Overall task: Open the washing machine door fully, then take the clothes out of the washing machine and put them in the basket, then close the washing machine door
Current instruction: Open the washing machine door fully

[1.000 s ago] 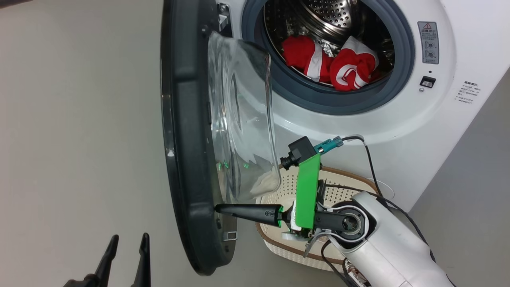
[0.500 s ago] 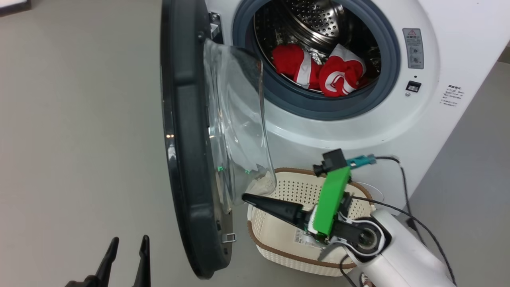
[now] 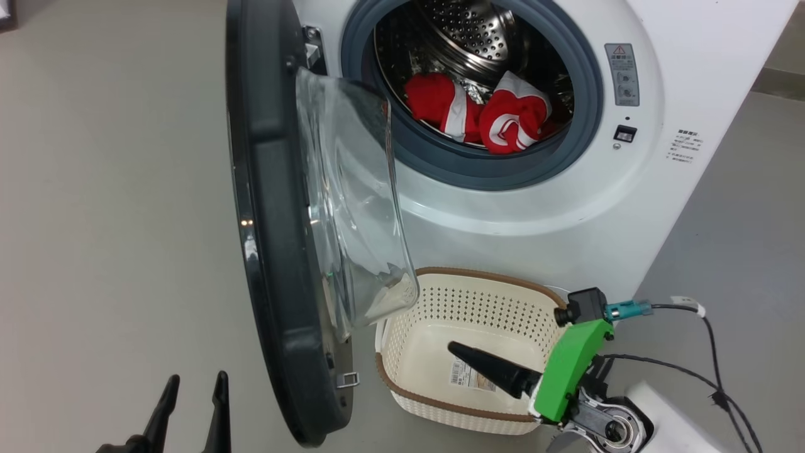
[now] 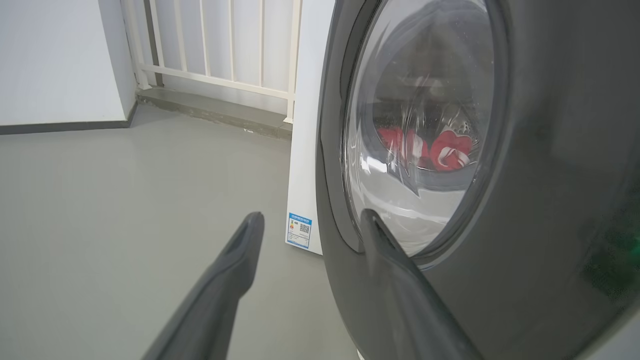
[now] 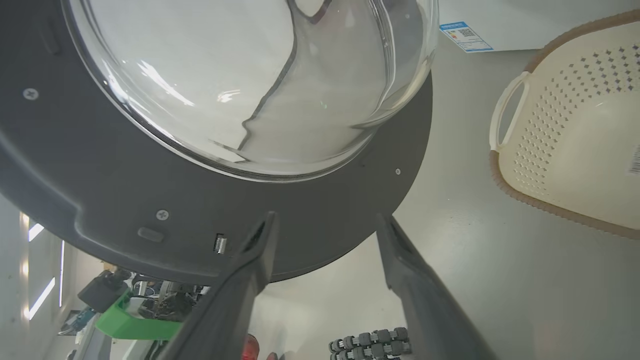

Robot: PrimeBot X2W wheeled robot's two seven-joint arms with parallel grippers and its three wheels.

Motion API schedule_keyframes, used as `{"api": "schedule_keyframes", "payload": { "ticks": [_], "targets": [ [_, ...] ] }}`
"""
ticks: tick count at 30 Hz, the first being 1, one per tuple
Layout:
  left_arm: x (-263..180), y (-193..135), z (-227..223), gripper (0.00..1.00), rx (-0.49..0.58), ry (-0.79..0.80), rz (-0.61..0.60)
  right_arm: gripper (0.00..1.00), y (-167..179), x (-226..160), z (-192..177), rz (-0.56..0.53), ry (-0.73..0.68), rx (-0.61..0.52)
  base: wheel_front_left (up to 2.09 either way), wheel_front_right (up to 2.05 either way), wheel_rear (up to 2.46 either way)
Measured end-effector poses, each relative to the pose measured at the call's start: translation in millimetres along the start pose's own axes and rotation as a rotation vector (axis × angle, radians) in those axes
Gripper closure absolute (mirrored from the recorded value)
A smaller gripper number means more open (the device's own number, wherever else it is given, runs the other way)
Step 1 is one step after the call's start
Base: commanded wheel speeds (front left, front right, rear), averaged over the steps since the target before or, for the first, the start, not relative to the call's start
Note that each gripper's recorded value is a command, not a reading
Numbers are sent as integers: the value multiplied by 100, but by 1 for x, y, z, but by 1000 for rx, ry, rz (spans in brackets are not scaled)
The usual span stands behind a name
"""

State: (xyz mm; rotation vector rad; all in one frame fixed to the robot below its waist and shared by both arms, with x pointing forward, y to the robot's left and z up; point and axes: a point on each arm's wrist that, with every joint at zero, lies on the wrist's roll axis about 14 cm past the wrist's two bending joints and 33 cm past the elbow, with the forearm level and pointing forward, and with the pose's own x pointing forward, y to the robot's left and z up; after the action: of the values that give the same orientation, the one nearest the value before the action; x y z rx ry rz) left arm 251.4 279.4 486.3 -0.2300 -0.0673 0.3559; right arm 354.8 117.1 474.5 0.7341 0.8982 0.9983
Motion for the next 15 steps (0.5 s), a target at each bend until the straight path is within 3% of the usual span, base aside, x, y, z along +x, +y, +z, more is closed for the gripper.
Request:
{"api": "schedule_keyframes", "payload": {
  "ticks": [15],
  "targets": [
    [1, -1, -1, 0, -4, 2, -5, 0, -42, -26, 12, -151, -202, -338, 0, 0, 0]
  ]
}}
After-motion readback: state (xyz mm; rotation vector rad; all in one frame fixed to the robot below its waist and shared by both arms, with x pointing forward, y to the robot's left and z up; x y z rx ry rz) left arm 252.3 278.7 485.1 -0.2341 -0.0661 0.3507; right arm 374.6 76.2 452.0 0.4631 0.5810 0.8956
